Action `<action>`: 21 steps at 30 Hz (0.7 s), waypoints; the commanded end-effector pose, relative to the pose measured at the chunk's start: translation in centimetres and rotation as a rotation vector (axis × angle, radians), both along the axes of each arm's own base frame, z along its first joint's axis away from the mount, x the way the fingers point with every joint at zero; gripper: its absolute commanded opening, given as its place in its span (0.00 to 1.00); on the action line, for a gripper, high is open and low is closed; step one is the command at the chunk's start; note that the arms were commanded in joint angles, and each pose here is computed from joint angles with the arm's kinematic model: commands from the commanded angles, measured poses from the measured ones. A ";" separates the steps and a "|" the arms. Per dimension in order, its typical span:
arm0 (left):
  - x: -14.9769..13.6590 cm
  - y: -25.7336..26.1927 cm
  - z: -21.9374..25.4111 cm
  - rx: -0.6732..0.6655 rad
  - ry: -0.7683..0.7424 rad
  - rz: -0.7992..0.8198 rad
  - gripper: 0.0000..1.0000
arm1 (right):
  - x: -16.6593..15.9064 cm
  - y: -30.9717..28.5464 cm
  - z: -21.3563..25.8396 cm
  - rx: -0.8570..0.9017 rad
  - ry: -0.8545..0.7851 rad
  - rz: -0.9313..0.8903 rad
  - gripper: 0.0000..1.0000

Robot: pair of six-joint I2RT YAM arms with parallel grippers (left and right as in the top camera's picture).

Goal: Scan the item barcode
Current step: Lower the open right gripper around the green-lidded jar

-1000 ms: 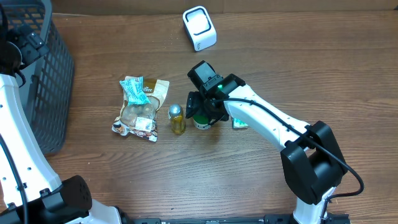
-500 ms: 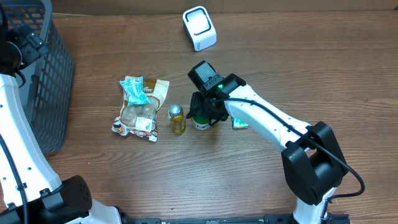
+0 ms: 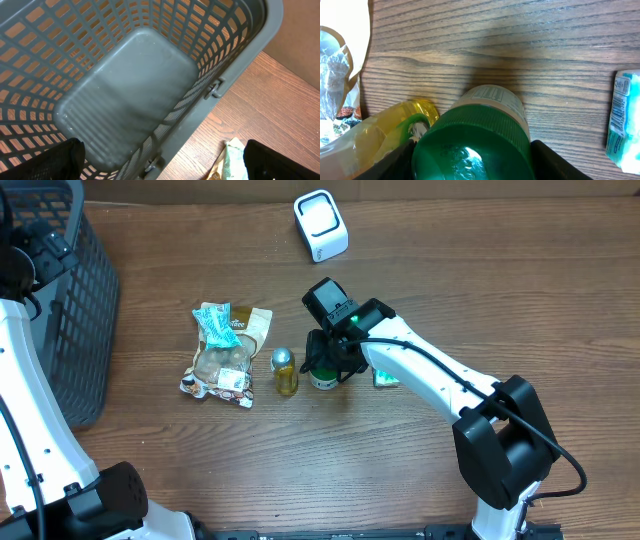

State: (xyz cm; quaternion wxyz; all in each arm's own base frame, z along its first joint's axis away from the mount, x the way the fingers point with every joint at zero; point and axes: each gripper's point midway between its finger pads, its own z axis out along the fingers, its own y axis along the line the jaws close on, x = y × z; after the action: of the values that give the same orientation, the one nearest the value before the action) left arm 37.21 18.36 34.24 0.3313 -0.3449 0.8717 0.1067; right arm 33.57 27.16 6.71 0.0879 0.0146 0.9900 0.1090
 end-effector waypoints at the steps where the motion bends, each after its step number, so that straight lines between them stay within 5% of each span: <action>1: 0.1 0.2 0.2 0.014 0.001 -0.009 1.00 | -0.2 0.0 -0.4 -0.013 0.001 0.033 0.47; 7: 0.1 0.2 0.2 0.014 0.001 -0.009 0.99 | 0.5 -1.1 -0.5 -0.076 -0.039 0.015 0.43; 17: 0.1 0.2 0.2 0.014 0.001 -0.009 0.99 | 0.5 -1.1 -0.5 -0.143 -0.101 0.348 0.43; 21: 0.1 0.2 0.2 0.014 0.001 -0.009 1.00 | 0.7 -1.3 -0.4 -0.183 -0.133 0.485 0.53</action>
State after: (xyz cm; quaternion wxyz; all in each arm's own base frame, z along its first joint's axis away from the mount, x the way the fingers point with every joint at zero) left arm 37.21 18.36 34.24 0.3313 -0.3449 0.8717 0.1067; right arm 33.95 27.15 6.85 0.1180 -0.1592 0.9767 0.0822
